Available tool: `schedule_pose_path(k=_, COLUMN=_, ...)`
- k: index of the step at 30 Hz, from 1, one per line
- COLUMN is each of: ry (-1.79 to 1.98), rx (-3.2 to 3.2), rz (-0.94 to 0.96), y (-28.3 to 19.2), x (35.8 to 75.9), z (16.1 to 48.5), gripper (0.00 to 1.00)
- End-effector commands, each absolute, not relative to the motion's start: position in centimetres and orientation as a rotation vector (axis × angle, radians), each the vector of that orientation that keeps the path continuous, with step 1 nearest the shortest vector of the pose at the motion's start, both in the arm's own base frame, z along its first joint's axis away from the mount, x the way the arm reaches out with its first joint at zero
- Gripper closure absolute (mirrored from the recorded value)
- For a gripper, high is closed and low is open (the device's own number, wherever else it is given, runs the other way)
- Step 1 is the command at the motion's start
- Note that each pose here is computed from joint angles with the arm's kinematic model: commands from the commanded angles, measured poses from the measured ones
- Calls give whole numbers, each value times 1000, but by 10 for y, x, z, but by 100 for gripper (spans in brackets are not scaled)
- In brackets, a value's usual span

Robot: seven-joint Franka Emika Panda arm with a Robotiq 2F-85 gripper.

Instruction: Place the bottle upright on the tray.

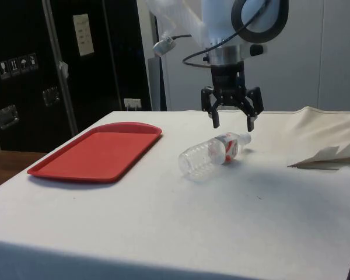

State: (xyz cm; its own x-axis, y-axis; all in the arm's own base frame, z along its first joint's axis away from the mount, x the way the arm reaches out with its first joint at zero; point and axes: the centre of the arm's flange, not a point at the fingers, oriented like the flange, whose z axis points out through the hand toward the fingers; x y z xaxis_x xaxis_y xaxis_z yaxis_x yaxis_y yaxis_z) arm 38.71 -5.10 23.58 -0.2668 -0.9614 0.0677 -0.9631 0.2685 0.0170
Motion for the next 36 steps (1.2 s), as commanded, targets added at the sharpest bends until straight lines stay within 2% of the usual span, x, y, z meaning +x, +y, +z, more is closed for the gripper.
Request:
schedule_pose_path(k=1, ry=-2454, rx=1859, rz=44, y=-51, x=387, z=236, gripper=0)
schedule_pose_path(k=20, ry=-2477, rx=1833, rz=41, y=-55, x=386, z=235, gripper=0)
schedule_pose_path(k=36, ry=-2561, rx=1875, rz=-40, y=-66, x=385, z=233, gripper=0)
